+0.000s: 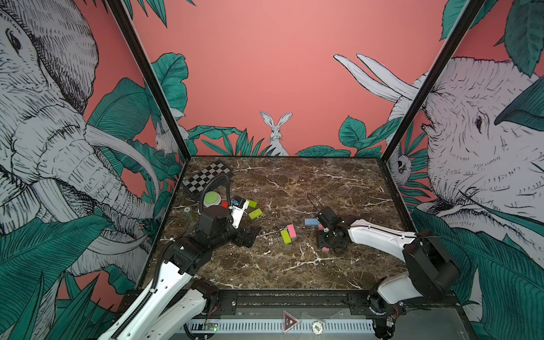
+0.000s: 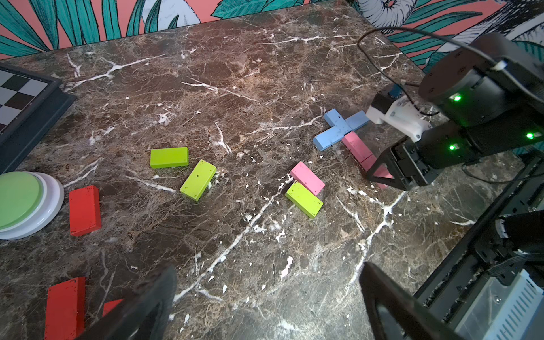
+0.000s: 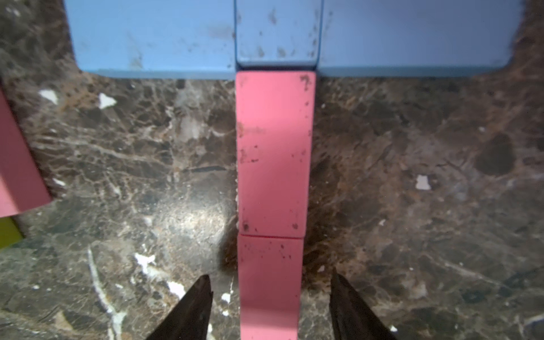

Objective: Assemble the letter t with building blocks
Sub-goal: Assemble the building block at the center of the board, then pick up the building block from the center of the board.

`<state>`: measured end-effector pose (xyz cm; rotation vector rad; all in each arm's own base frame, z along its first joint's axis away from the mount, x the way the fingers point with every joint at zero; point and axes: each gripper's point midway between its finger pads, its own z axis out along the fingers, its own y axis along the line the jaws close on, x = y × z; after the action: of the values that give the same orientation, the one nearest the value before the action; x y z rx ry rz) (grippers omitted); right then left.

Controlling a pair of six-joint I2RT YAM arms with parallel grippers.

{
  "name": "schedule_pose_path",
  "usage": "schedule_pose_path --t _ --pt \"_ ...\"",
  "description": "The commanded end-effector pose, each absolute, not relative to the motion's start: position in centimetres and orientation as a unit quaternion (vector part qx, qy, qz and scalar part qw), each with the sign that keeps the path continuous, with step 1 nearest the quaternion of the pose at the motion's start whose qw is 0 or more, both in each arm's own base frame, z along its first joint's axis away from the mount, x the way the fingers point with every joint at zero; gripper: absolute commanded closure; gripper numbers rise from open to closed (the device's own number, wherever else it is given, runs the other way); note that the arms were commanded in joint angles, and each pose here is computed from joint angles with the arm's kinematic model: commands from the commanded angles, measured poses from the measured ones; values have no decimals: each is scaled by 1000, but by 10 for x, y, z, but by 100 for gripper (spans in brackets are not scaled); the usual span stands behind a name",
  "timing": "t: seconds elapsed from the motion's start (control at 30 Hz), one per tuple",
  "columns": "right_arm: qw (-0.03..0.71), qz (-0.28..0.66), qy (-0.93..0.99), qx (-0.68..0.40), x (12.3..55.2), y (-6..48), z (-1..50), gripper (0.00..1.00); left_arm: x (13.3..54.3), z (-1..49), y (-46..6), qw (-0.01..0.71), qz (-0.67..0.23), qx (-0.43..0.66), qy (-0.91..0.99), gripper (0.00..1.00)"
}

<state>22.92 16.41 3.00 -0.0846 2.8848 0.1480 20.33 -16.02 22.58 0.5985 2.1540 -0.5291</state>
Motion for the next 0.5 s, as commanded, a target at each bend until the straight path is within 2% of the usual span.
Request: schedule_pose_path --t 0.0,0.27,0.47 --pt "147 50 987 -36 231 160 47 32 202 223 -159 406 -206 240 857 1" --pt "187 79 975 -90 237 170 90 25 201 224 -159 407 -205 240 857 1" --pt "188 72 969 -142 243 176 113 23 201 225 -158 409 -204 239 857 1"
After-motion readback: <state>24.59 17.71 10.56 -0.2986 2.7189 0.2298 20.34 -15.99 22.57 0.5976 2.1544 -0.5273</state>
